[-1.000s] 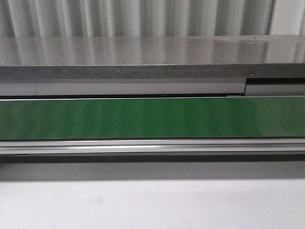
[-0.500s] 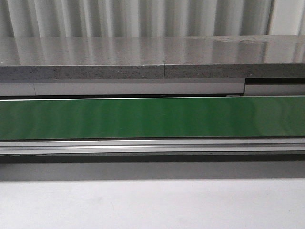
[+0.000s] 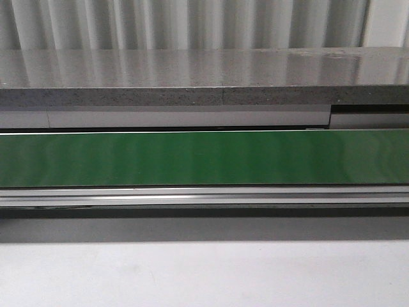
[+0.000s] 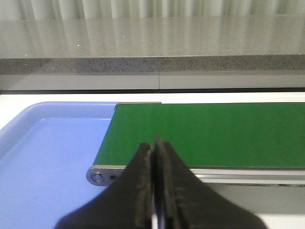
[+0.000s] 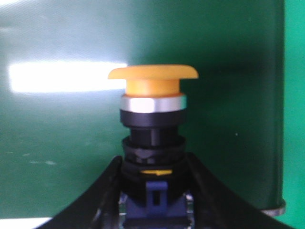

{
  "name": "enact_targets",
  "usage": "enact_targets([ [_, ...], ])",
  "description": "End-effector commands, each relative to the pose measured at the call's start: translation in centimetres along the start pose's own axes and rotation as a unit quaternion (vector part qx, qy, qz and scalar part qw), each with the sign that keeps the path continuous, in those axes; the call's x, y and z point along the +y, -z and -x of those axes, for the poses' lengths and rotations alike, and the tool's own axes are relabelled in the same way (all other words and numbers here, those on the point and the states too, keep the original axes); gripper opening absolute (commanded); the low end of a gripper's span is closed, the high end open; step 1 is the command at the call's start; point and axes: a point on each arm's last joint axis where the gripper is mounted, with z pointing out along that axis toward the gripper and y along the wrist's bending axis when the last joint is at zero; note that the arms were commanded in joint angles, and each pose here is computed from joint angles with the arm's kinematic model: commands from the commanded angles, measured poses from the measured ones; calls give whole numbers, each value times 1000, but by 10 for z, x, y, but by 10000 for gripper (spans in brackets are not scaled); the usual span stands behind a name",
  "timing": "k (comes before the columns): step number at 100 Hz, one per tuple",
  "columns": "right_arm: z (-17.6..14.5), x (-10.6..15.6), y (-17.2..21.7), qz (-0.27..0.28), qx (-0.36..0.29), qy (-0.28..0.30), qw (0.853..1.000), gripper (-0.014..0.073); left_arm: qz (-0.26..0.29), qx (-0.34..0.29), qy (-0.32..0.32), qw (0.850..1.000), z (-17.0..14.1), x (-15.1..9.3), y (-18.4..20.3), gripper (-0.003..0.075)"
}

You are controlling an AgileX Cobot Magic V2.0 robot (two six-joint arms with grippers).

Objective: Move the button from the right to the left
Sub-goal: 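Carry the button over the belt and set it down with the right gripper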

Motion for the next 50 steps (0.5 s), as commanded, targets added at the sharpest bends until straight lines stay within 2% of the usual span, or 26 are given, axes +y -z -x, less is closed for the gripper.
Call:
enact_targets([
  [1, 8, 0, 7, -2, -22, 12, 1000, 48, -2, -45, 4, 999, 1, 0, 1, -20],
  [15, 8, 0, 1, -1, -12, 17, 1000, 49, -2, -45, 4, 999, 1, 0, 1, -20],
  [22, 8, 0, 1, 0, -13, 19, 1000, 80, -2, -45, 4, 999, 1, 0, 1, -20],
  [32, 9, 0, 1, 1, -14, 21, 1000, 237, -2, -45, 4, 999, 1, 0, 1, -20],
  [41, 9, 1, 1, 1, -19, 21, 1000, 440, -2, -45, 4, 999, 1, 0, 1, -20],
  [50, 10, 1, 3, 2, -27, 20, 999, 551, -2, -45, 4, 999, 1, 0, 1, -20],
])
